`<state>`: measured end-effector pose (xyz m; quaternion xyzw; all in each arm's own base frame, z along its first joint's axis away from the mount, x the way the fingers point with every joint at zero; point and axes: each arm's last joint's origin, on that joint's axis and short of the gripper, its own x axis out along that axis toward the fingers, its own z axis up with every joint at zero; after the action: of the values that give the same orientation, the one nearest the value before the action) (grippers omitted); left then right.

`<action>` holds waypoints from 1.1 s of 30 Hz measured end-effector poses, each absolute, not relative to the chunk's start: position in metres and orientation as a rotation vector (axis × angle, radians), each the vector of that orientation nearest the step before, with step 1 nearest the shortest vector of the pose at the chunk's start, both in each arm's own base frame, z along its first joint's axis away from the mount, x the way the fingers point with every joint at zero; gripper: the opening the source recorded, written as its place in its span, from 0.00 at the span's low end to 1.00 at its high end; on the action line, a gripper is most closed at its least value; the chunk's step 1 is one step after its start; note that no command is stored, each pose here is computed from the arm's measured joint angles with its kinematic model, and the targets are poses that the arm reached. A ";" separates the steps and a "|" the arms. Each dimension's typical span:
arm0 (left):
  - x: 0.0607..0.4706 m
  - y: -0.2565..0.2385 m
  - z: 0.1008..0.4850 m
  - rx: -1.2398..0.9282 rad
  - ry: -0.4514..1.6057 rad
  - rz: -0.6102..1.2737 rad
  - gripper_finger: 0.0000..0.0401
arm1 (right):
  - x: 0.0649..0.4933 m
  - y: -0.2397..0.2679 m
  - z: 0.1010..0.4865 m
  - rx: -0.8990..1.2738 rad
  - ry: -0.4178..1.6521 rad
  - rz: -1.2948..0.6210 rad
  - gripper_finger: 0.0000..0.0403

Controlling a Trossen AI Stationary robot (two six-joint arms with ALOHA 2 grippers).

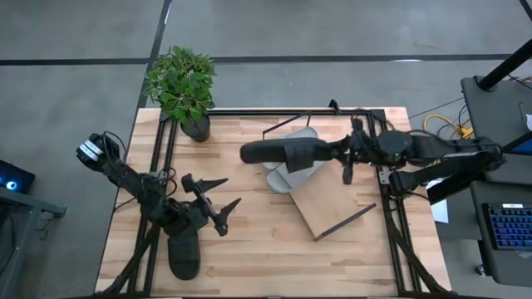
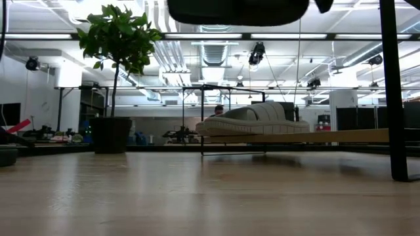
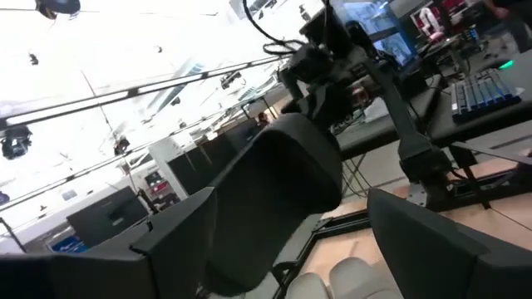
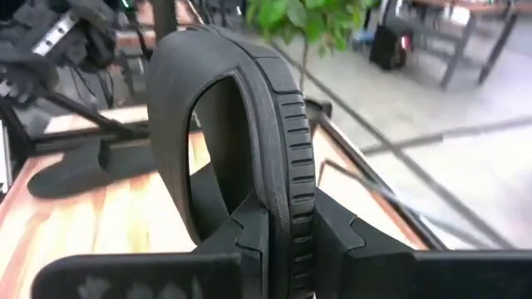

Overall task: Pick and place slides into the shelf
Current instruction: Put the top black slide on the shelf

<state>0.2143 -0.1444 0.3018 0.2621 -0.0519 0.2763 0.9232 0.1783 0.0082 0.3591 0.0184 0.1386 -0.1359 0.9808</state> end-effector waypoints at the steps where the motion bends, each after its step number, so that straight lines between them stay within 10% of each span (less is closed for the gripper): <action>1: 0.214 -0.145 0.302 0.537 -0.108 0.565 0.74 | 0.175 0.007 0.363 0.046 0.306 -0.279 0.10; 33: 0.213 -0.144 0.302 0.529 -0.098 0.577 0.74 | 0.113 -0.002 0.388 0.473 0.813 -0.287 0.10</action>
<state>0.2131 -0.1444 0.3024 0.2576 -0.0475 0.2809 0.9233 0.1132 -0.0019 0.3882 0.2272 0.3904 -0.1380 0.8814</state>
